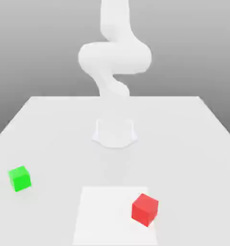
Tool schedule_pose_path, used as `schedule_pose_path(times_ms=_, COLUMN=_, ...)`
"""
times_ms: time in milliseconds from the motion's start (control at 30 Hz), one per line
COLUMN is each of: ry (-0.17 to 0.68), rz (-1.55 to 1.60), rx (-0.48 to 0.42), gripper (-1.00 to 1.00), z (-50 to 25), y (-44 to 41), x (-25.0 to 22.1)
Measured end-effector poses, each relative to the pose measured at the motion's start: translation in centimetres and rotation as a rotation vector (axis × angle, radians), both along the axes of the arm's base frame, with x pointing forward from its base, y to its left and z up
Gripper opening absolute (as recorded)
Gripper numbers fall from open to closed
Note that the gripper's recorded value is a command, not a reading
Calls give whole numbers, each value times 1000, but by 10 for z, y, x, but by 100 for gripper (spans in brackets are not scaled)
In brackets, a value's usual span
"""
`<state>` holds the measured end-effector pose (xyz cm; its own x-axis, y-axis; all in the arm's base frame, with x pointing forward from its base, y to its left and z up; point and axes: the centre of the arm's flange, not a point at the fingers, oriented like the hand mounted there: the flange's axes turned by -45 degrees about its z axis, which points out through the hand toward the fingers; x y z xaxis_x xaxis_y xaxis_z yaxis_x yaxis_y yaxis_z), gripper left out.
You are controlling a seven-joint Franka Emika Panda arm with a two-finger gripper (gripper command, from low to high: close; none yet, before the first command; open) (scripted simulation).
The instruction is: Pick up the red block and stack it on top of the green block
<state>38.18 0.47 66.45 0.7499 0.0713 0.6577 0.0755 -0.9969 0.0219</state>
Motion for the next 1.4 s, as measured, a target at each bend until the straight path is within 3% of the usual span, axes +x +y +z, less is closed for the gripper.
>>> schedule_pose_path(times_ms=167, ry=160, rz=180, rx=-73, gripper=0, z=-104, y=18, x=54)
schedule_pose_path(times_ms=333, ry=310, rz=359, rx=-147, gripper=0, z=-211, y=40, x=78)
schedule_pose_path(times_ms=500, ry=456, rz=541, rx=-224, gripper=0, z=-318, y=60, x=76)
schedule_pose_path(times_ms=700, ry=628, rz=768, rx=-321, gripper=0, z=-436, y=75, x=43)
schedule_pose_path(times_ms=900, ry=658, rz=802, rx=-336, gripper=0, z=-509, y=73, x=36)
schedule_pose_path(times_ms=933, ry=658, rz=802, rx=-335, gripper=-100, z=-517, y=73, x=35)
schedule_pose_path(times_ms=1167, ry=660, rz=803, rx=-335, gripper=-100, z=-517, y=73, x=35)
schedule_pose_path(times_ms=1400, ry=671, rz=705, rx=-304, gripper=-100, z=-454, y=42, x=38)
